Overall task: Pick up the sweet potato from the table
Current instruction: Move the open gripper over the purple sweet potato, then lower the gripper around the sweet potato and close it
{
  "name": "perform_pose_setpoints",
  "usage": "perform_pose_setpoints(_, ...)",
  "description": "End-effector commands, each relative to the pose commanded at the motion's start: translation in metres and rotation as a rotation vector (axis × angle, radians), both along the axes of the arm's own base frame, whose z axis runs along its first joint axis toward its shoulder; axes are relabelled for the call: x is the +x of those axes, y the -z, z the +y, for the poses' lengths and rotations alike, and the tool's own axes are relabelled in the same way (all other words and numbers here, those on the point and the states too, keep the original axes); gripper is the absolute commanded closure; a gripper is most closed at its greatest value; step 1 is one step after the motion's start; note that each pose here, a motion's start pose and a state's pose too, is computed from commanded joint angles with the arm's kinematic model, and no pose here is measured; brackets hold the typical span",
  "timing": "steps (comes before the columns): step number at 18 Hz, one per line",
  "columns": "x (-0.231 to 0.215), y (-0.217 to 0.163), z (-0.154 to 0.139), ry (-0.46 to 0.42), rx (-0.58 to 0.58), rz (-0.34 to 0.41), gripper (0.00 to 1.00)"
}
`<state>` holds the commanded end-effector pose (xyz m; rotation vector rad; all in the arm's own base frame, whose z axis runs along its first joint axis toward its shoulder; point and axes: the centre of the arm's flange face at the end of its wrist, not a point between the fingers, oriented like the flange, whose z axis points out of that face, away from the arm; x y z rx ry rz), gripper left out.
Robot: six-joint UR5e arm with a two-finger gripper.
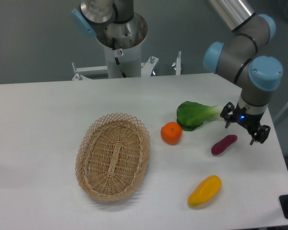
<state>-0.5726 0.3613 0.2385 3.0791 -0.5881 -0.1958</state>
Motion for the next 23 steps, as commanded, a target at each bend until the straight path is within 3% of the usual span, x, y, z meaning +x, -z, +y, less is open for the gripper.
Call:
perform_pose_setpoints(18, 0.017, 0.05, 0.008, 0.024, 0.011, 0.038, 0.02)
perform_pose_setpoints(19, 0.017, 0.05, 0.008, 0.024, 0.011, 0.038, 0.12)
perform_pose_setpoints(21, 0.018, 0.048, 0.008, 0.03, 0.013, 0.039, 0.53)
perform_pose_setpoints(22, 0.017, 0.047, 0.007, 0.033, 0.012, 0.041, 0.68)
perform_pose_setpoints(23, 0.017, 0.047, 0.007, 0.035, 0.012, 0.04, 0.76)
